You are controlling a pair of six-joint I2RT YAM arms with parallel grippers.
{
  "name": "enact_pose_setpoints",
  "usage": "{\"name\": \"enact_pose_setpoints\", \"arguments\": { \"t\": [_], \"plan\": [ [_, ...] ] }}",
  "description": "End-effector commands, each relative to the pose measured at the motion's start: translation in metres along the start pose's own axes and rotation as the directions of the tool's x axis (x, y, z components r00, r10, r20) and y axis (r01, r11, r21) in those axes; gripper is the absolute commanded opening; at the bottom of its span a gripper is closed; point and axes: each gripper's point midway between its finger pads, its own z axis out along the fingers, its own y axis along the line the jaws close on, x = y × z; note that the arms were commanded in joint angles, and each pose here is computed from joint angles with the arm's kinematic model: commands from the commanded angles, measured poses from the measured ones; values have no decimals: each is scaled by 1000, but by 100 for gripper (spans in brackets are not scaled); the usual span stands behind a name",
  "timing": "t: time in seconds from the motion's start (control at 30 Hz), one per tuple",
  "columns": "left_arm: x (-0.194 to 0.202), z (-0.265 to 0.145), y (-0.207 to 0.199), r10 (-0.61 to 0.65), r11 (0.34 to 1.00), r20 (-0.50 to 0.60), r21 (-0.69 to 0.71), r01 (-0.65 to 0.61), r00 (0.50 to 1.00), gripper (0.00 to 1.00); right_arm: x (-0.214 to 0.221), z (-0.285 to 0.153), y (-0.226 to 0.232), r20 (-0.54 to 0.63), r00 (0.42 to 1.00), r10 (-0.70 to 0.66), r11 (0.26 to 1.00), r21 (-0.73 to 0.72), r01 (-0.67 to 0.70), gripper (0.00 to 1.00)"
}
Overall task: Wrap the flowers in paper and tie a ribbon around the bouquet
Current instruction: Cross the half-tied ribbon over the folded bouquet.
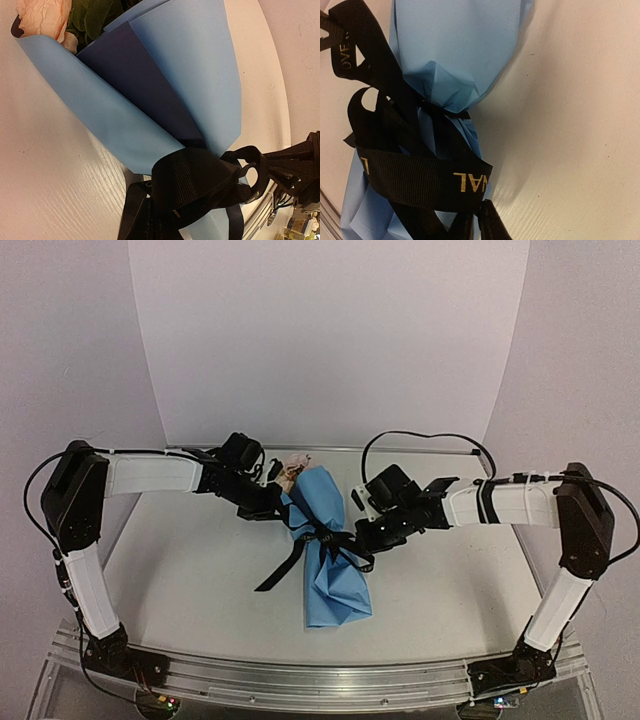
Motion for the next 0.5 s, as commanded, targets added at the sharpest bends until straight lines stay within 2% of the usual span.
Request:
{"name": "enact_pose_setpoints", "arguments": {
  "t": [0.0, 0.3, 0.47],
  "plan": [
    [-22, -8, -14, 39, 999, 55, 31, -40, 998, 0, -6, 0, -2, 19, 1000, 9, 1000, 18, -10, 0],
    [-22, -10, -6, 20, 1000, 60, 9, -20, 998, 0, -8, -36, -27, 81, 996, 39, 988, 146, -51, 0],
    [-20, -9, -1, 5, 1000, 56, 3, -5, 998, 0, -5, -51, -30, 89, 995, 52, 986, 156, -65, 0]
  ]
}}
